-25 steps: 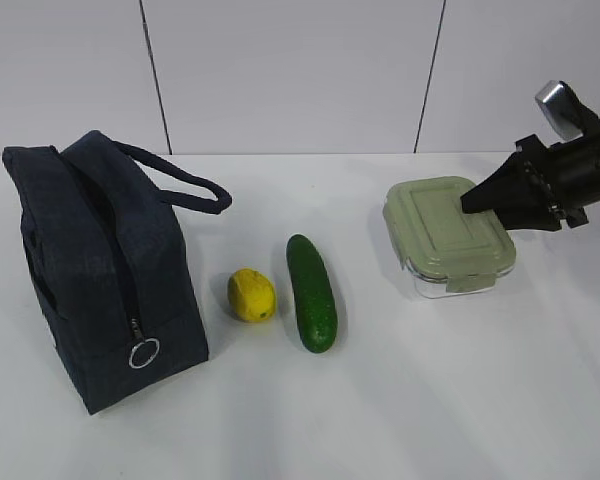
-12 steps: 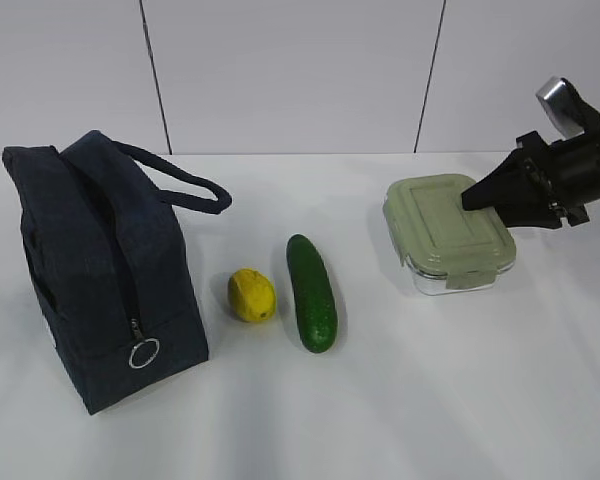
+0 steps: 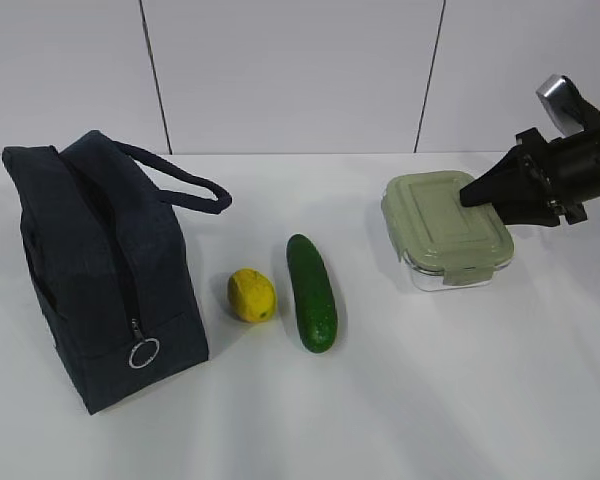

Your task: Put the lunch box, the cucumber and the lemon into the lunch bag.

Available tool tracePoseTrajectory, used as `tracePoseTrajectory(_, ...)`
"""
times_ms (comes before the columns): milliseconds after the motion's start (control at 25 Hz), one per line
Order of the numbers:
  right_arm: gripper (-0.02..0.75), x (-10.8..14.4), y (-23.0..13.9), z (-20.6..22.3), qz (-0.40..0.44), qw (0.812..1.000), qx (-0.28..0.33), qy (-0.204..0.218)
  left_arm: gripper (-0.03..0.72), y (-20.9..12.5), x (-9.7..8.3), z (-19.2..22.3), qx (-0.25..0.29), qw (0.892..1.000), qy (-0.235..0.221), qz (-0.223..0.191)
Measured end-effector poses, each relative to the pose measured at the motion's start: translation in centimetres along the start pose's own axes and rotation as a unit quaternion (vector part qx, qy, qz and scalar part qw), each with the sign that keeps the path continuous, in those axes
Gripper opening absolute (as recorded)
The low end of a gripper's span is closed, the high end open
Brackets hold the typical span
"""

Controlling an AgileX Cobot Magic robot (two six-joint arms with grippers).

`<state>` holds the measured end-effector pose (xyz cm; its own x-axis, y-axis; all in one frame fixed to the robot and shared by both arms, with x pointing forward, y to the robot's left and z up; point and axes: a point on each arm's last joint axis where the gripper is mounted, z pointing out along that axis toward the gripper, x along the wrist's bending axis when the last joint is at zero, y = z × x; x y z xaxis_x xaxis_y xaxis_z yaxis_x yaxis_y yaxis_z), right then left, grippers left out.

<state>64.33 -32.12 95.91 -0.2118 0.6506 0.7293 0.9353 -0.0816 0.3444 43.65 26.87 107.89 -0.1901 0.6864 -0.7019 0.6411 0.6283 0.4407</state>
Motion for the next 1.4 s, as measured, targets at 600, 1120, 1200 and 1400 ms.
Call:
tracePoseTrajectory(600, 0.382, 0.0, 0.0, 0.0, 0.0, 1.0, -0.001, 0.001, 0.353, 4.1, 0.5, 8.9, 0.052, 0.996, 0.018, -0.067)
tracePoseTrajectory(1120, 0.381, 0.1, 0.0, 0.1, 0.0, 1.0, 0.0, 0.001, 0.23, 3.9, 2.3, 11.7, 0.078, 0.992, 0.046, -0.083)
tracePoseTrajectory(1200, 0.381, 0.1, 0.0, 0.1, 0.0, 1.0, 0.0, 0.001, 0.165, 3.8, 2.4, 11.9, 0.08, 0.992, 0.048, -0.084)
tracePoseTrajectory(1400, 0.38, 0.1, 0.0, 0.1, 0.002, 1.0, 0.0, 0.001, 0.001, 3.7, 2.4, 12.0, 0.087, 0.993, 0.045, -0.063)
